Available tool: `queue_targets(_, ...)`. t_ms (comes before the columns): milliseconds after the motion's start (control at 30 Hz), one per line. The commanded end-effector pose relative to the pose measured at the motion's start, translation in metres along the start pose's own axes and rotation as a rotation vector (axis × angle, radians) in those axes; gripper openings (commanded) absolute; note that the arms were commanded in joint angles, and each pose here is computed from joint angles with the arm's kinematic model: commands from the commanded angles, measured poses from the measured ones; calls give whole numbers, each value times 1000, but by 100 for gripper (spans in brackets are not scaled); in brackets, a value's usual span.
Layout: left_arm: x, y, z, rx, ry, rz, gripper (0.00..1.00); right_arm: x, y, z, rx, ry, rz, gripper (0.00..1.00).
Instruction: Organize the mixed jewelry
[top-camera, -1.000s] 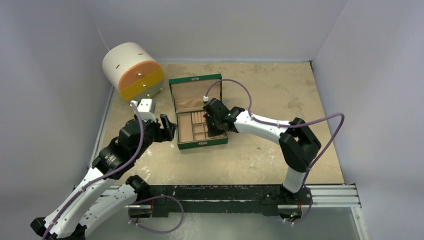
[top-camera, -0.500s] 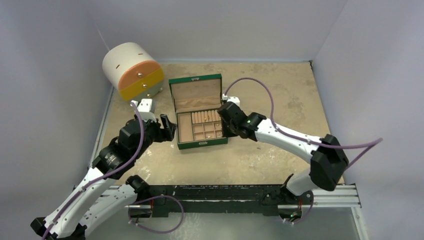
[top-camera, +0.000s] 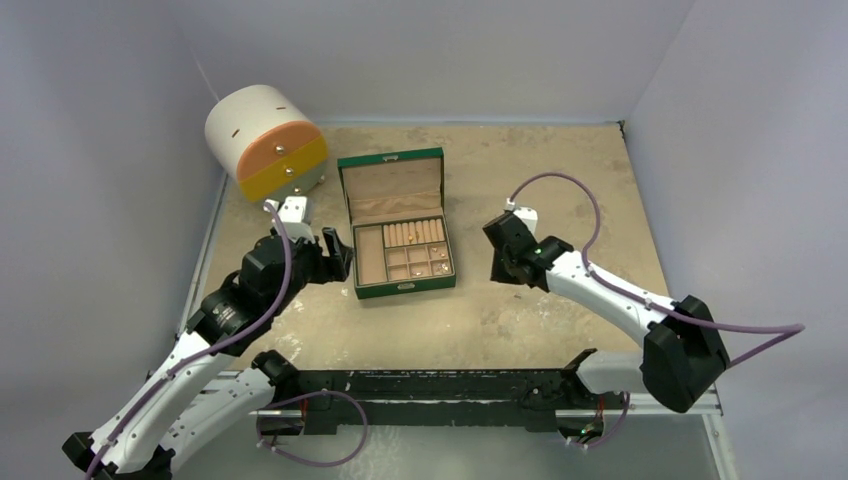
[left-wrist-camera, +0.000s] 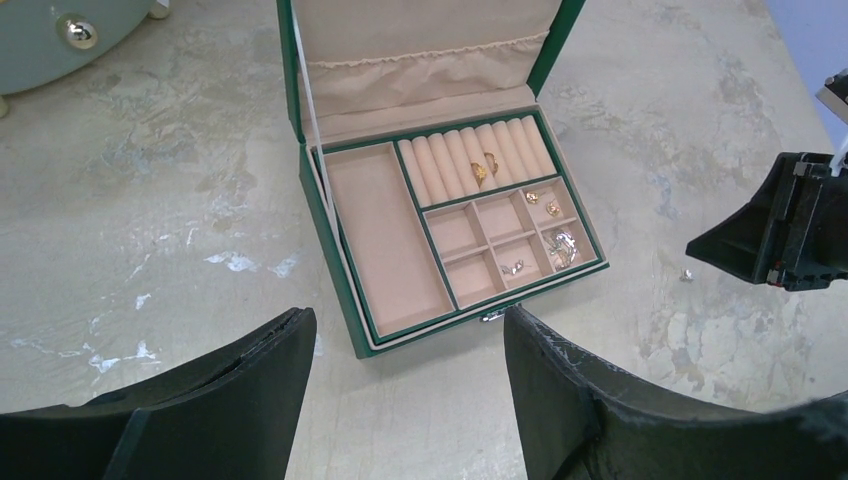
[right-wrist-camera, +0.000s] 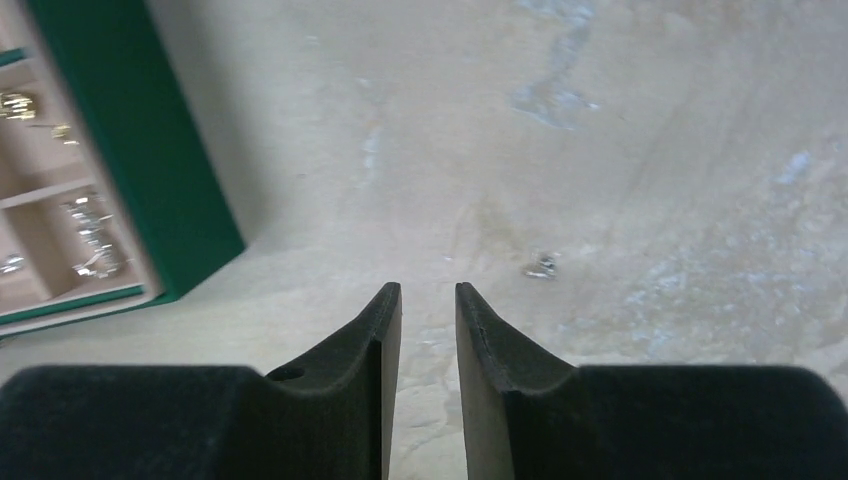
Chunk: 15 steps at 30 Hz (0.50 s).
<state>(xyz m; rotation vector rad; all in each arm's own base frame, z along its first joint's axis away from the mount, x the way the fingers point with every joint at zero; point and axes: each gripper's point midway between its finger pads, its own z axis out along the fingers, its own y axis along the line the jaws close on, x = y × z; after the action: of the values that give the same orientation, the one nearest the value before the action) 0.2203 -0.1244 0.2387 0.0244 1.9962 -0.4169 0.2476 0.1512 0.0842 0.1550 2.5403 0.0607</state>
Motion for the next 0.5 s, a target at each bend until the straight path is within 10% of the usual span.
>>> queue_targets(0, -10, -4, 2, 18, -34, -2, 69, 9, -24, 3, 50, 18, 82, 31)
queue_targets(467, -9, -4, 3, 14, -29, -2, 69, 47, -64, 33, 160, 100, 268, 35)
